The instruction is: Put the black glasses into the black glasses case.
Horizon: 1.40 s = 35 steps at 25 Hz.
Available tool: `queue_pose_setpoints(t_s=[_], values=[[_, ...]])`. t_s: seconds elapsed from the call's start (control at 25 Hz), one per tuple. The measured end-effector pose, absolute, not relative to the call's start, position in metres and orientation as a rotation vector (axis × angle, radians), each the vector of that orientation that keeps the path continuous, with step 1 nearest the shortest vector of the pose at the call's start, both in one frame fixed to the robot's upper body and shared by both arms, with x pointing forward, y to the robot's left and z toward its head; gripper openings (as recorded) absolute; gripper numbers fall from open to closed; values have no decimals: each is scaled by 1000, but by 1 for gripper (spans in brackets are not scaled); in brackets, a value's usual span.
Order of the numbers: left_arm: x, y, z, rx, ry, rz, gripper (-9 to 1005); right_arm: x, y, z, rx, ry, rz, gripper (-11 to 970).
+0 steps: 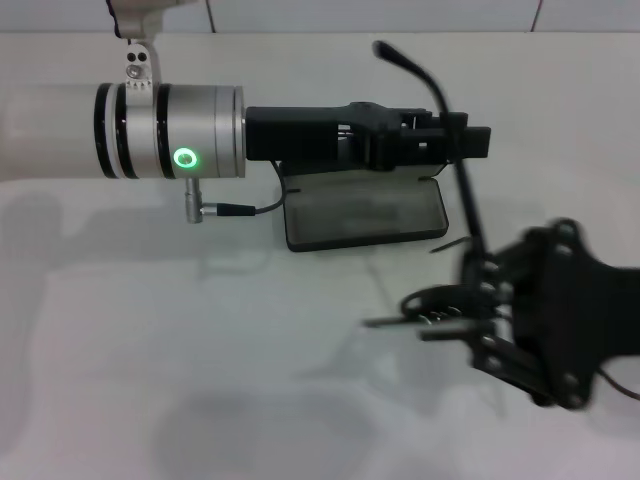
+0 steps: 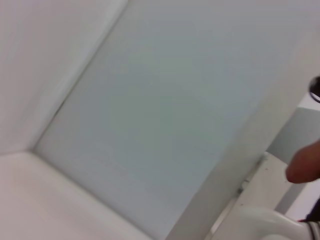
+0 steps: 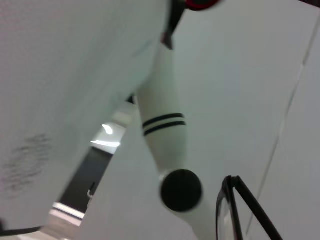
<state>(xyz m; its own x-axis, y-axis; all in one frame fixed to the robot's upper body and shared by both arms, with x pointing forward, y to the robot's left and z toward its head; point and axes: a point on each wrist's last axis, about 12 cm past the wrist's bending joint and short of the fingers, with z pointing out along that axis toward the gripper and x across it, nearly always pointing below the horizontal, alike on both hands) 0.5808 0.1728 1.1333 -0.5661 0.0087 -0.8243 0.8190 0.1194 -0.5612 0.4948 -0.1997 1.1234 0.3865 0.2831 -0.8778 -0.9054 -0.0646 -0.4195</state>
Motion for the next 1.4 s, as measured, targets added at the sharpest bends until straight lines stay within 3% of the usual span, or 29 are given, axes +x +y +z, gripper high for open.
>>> queue_pose_setpoints(t_s=[0.2,0.56,1.4], values=[[573,175,1133,837,1581,-1491,556,512,-182,1118,-1236,840,1237,122],[559,195,1135,821,1384,-1426,556,519,-190,1111,-1186,1024,1264,123],[565,186,1142,954,1444,-1461,556,526,-189,1107,-1159,1098,1224,124]])
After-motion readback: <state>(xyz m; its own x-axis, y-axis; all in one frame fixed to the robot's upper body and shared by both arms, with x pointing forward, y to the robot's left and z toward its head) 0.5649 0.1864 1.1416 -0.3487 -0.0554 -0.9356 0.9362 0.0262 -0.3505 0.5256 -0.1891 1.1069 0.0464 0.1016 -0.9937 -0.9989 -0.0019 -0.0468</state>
